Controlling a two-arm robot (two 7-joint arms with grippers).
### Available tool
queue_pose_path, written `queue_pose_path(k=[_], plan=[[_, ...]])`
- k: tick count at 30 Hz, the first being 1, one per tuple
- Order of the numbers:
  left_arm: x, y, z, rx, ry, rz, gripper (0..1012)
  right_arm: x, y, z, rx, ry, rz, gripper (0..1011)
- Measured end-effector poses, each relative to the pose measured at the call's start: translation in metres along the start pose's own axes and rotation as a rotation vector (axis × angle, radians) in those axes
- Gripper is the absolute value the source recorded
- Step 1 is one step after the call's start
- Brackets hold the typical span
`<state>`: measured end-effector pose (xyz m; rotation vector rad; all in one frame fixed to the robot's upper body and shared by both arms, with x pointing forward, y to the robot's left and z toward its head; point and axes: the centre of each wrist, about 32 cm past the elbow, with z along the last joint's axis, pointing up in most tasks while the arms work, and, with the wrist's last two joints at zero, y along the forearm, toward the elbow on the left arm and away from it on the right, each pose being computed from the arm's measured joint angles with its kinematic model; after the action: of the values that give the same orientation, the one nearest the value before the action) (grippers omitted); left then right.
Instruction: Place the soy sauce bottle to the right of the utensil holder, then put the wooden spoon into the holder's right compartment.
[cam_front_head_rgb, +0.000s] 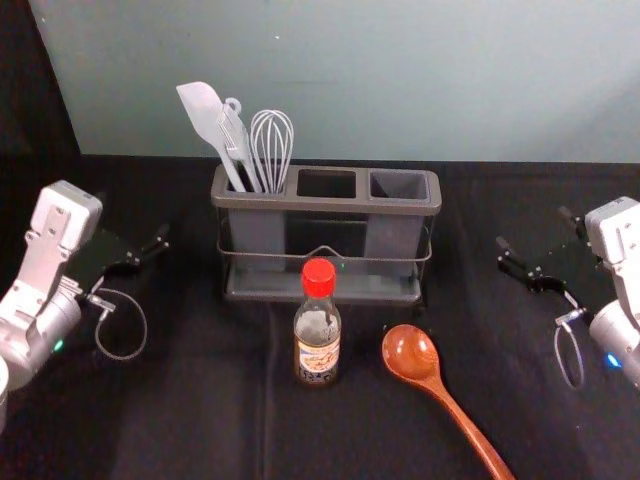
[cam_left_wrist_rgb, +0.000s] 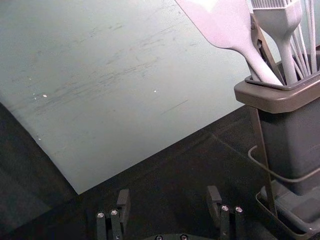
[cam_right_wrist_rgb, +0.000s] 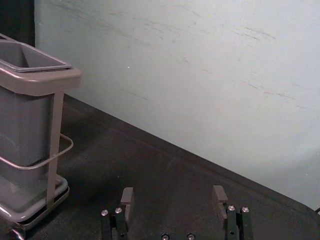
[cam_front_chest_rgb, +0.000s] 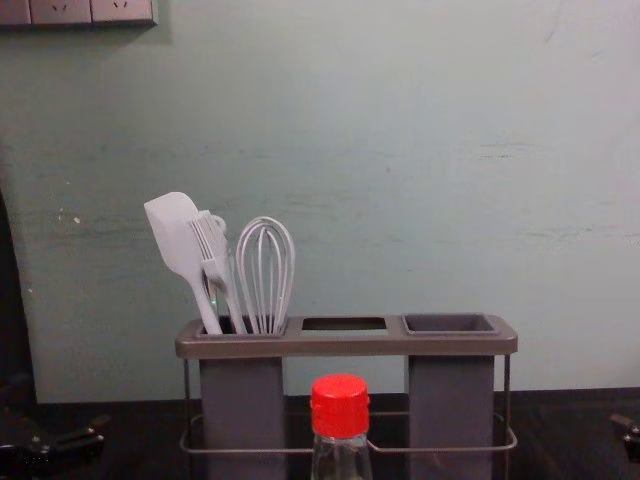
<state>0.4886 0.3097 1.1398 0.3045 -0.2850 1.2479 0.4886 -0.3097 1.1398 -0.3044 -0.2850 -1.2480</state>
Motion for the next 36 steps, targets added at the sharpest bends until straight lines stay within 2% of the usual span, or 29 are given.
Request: queue_pose_path(k=[26,28,36], plan=[[0.0000,0.0000,0.0000,0.000,0.000,0.000,1005,0.000,0.000,0.000,0.000,0.000,0.000,1003],[0.0000,0.0000,0.0000,0.000,0.000,0.000,1005,0.000,0.000,0.000,0.005,0.001,-0.001,1002],[0.0000,0.0000,0.0000,0.000,0.000,0.000,1005,0.005,-0.007,0.012,0.087,0.010,0.003,1002]])
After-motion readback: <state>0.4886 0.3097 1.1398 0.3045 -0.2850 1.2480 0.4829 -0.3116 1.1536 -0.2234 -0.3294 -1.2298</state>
